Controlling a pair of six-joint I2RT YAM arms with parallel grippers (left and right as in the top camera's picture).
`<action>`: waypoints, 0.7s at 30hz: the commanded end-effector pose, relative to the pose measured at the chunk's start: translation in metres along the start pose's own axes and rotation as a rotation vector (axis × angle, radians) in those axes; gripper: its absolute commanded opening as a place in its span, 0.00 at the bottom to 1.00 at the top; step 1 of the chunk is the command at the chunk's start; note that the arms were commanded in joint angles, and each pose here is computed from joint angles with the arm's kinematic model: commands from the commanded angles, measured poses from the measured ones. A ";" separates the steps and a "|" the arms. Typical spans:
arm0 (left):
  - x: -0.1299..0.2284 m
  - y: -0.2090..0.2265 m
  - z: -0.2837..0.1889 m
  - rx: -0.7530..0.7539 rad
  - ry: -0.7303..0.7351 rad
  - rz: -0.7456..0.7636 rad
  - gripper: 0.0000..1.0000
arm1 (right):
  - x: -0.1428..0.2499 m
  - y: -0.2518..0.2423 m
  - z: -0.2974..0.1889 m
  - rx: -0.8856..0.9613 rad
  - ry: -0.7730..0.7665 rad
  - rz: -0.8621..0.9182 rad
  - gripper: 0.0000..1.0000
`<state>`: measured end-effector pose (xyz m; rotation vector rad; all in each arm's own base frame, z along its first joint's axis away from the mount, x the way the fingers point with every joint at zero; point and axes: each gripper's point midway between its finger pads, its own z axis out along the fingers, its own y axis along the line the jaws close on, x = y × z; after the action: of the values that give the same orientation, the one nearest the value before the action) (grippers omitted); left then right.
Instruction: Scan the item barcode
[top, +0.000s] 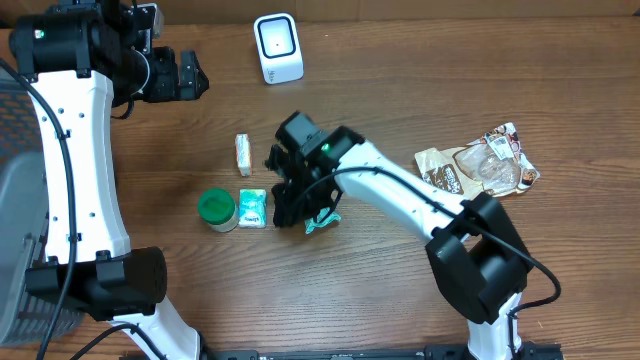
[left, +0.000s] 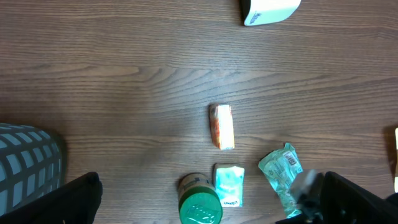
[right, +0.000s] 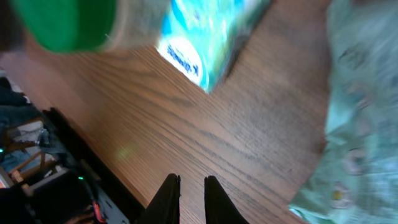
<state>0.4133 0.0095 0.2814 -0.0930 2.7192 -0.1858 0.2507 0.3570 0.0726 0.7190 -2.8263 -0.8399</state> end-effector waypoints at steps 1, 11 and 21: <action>-0.003 -0.001 -0.012 -0.005 -0.035 0.032 0.99 | 0.017 -0.009 0.020 0.041 0.036 0.088 0.12; -0.003 -0.001 -0.012 -0.005 -0.035 0.032 1.00 | 0.017 -0.061 0.009 0.185 0.007 0.265 0.10; -0.003 -0.001 -0.012 -0.005 -0.035 0.032 0.99 | -0.002 -0.126 -0.030 0.225 -0.067 0.366 0.06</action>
<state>0.4133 0.0095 0.2814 -0.0930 2.7192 -0.1858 0.3004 0.2623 0.0319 0.1694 -2.9820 -0.5144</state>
